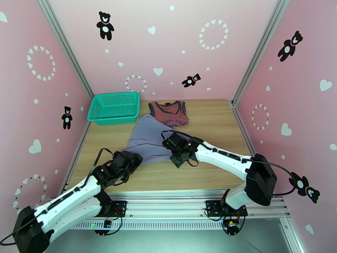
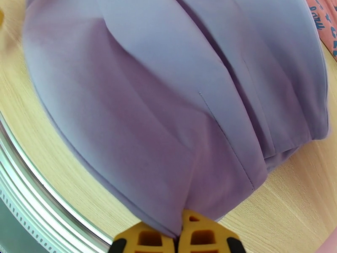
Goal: Fold and stack the mixed laundry pile
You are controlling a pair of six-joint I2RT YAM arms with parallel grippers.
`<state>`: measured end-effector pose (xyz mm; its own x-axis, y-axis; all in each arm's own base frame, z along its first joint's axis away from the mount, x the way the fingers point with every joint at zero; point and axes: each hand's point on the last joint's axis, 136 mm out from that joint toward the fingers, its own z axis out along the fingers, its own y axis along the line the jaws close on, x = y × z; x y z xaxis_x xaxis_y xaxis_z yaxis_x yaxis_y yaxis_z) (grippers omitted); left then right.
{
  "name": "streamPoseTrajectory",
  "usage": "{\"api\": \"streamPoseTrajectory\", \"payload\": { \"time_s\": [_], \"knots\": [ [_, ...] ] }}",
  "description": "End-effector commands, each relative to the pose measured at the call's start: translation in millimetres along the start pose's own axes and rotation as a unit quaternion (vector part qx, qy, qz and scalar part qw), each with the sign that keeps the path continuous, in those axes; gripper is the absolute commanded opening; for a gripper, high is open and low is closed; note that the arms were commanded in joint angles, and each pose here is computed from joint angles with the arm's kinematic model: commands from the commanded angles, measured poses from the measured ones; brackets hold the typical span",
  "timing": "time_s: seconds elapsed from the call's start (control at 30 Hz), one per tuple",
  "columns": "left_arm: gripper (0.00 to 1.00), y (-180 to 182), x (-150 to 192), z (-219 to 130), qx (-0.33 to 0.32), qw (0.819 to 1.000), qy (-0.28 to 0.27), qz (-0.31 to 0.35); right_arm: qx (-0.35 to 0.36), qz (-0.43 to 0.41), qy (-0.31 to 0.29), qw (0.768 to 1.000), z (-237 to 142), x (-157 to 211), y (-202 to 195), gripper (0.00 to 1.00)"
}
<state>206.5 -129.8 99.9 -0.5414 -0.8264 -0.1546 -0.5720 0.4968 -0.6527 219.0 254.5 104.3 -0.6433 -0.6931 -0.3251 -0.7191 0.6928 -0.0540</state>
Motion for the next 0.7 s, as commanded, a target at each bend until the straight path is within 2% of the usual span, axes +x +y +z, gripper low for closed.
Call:
{"api": "streamPoseTrajectory", "payload": {
  "time_s": [0.0, 0.27, 0.47, 0.67],
  "knots": [
    [0.99, -5, -18, 0, 0.032, 0.996, -0.055, -0.067, -0.01, 0.004, -0.001, 1.0, 0, -2, 3, 0.0],
    [0.99, 10, 13, 33, 0.02, 0.993, 0.016, -0.116, -0.019, 0.007, -0.002, 1.0, 1, -4, 7, 0.0],
    [0.99, -2, 15, 46, 0.011, 0.994, 0.014, -0.105, -0.029, 0.009, -0.005, 1.0, 2, -6, 10, 0.0],
    [0.99, 8, 17, 73, -0.012, 0.994, 0.002, -0.111, -0.037, 0.011, -0.008, 0.999, 1, -7, 13, 0.0]
  ]
}}
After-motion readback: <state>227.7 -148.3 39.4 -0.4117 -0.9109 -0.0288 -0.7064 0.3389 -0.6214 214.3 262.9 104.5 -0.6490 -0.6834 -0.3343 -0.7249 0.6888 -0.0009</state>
